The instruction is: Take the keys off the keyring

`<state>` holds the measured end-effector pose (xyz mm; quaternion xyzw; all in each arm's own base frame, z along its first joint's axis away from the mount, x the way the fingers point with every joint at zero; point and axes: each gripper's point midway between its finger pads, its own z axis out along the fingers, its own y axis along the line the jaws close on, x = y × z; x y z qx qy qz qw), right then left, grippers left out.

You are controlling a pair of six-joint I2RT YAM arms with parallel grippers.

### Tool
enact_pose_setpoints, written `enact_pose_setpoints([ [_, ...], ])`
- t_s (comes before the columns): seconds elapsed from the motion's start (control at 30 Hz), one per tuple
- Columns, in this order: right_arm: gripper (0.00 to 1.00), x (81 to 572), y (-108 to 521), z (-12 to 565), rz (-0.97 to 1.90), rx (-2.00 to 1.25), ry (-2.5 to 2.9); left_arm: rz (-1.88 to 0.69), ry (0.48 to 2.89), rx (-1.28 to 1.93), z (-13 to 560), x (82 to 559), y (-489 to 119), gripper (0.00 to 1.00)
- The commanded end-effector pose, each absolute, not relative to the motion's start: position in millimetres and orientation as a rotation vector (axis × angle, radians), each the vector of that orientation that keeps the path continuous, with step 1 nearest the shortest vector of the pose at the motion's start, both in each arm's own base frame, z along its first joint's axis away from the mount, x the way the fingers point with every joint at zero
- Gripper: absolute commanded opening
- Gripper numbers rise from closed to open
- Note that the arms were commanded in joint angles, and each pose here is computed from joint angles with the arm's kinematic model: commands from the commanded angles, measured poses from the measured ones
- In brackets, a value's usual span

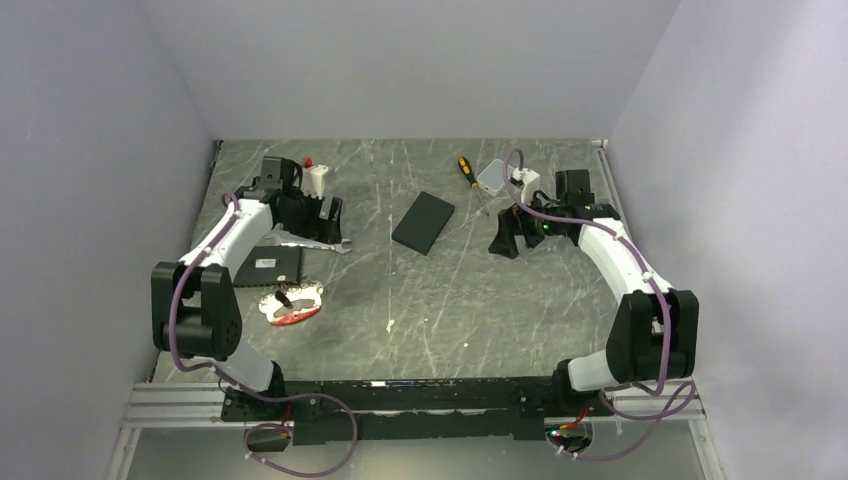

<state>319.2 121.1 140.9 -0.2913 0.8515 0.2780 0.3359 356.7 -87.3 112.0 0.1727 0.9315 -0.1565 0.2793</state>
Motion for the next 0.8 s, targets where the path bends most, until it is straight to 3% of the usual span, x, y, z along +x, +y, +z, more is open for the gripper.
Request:
enact_pose_setpoints([
  [0.0, 1.0, 323.0, 127.1, 149.6, 0.759, -0.789, 2.168, -0.427, 2.443, 0.548, 138.1, 358.5, -90.5, 0.99],
  [0.33, 1.0, 318.6, 131.4, 144.2, 0.807, -0.808, 2.187, -0.294, 2.477, 0.912, 128.5, 312.6, -65.2, 0.99],
  [0.77, 1.0, 315.3, 137.1, 136.9, 0.831, -0.833, 2.21, -0.347, 2.488, 1.42, 91.8, 233.6, -46.7, 0.99],
])
